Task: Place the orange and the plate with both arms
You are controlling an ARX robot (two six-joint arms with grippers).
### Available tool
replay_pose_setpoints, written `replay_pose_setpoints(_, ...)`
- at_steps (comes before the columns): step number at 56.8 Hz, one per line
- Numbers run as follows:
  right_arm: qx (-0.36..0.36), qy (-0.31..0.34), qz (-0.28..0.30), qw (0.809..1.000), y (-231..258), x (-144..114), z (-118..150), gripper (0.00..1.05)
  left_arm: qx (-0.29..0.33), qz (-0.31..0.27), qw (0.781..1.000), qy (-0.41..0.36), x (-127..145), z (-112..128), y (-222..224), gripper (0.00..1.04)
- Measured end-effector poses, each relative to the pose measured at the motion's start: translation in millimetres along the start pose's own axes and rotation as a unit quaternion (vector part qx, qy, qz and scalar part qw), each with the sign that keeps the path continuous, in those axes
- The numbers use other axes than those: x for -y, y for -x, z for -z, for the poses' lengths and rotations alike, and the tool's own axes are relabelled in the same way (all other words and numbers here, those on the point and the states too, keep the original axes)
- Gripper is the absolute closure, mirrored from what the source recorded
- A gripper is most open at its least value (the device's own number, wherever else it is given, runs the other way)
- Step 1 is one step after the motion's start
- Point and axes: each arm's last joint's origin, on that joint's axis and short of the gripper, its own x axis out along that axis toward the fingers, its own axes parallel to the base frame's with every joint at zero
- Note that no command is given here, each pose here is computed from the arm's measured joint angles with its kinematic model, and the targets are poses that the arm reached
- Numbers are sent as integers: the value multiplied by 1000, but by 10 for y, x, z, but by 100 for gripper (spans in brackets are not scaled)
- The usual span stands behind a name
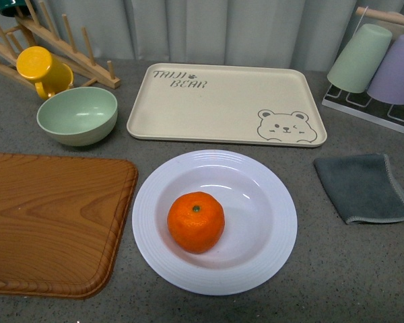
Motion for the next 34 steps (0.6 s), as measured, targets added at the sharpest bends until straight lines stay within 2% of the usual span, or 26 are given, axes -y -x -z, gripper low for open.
replay_pose_setpoints(10,0,0,0,1000,0,0,0,9,4,1,1000,-5,0,-21,68,101)
replay_pose_setpoints(34,0,0,0,1000,0,0,0,9,6,1,1000,-9,1,-34,185,101)
